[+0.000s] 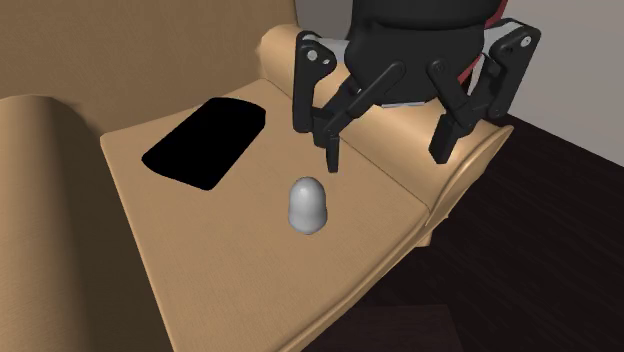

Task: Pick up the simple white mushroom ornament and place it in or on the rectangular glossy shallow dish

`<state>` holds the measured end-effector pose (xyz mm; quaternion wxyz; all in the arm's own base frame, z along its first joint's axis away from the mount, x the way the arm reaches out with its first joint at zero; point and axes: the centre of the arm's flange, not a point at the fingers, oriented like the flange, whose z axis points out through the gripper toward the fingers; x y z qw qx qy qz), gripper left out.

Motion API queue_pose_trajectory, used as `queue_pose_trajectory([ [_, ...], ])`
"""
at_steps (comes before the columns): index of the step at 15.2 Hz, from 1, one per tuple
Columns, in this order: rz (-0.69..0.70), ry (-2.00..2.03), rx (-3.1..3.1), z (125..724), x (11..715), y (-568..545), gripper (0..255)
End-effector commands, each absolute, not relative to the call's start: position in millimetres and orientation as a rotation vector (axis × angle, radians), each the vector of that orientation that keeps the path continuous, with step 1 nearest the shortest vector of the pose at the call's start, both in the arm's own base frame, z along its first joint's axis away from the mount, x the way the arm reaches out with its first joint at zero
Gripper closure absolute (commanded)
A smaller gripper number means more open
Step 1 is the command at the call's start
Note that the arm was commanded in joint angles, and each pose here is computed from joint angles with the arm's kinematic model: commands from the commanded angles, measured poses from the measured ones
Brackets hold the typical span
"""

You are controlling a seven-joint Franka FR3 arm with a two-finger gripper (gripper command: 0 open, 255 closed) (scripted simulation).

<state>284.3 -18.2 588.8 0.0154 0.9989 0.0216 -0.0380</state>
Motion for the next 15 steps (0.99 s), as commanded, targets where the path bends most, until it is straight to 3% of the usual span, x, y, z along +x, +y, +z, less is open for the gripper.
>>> queue_pose_trajectory([
  [1,-0.118,0.067,3.108,589,284,-18,0],
  [15,-0.137,-0.74,3.206,441,375,11,0],
])
